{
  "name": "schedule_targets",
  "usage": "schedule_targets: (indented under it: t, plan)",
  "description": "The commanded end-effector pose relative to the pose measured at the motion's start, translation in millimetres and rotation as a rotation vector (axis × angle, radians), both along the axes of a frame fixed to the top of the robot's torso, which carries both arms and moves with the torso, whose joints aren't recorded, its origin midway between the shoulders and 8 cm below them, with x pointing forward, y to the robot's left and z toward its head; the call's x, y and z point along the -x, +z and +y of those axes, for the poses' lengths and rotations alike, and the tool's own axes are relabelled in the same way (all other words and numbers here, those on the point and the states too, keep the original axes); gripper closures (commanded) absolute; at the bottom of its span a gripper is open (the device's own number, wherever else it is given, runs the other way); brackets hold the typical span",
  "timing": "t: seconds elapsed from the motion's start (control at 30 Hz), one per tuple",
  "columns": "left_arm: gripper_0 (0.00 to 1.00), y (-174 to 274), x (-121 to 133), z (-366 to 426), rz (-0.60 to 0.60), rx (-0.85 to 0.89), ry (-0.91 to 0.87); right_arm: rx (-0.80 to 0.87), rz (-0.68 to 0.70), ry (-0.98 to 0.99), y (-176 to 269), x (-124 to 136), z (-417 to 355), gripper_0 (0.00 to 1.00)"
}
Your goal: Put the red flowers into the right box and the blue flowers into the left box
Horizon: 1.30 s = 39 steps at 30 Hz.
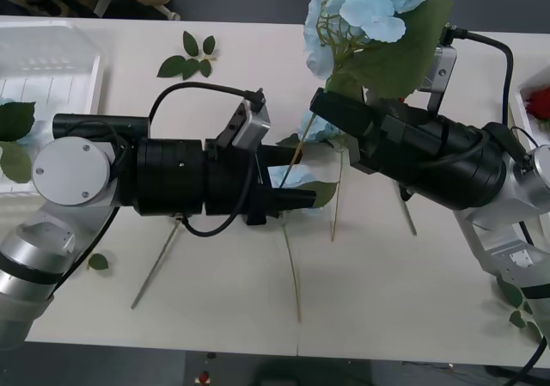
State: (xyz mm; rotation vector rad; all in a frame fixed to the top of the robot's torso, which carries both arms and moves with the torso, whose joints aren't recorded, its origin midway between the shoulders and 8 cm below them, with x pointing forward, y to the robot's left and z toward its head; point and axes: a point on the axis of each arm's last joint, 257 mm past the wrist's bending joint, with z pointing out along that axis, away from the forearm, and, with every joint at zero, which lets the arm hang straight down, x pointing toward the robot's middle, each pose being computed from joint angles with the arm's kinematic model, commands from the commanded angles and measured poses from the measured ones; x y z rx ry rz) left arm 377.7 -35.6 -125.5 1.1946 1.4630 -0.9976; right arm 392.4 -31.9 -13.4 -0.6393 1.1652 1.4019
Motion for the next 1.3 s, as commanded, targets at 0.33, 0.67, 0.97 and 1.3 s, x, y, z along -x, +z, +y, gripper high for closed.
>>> schedule_targets:
  t: [0.33, 0.67, 0.97, 1.3]
  plan:
    - [1.00, 20.9, -8.5, -3.0, -0.047, 0.019, 0.010, -0.017, -0.055, 0.033, 16.3, 9.0, 12.6, 1.00]
    - [1.00, 21.9, -11.9, -1.0, -0.051, 0.021, 0.022, -0.020, -0.055, 0.036, 17.1, 9.5, 13.5, 1.00]
    - [1.00, 22.3, -13.9, 0.1, -0.053, 0.023, 0.029, -0.022, -0.056, 0.033, 18.4, 8.5, 12.5, 0.40]
    - [1.00, 18.6, -17.7, 9.9, -0.058, 0.001, 0.042, -0.023, -0.061, 0.032, 20.7, 7.9, 12.1, 0.25]
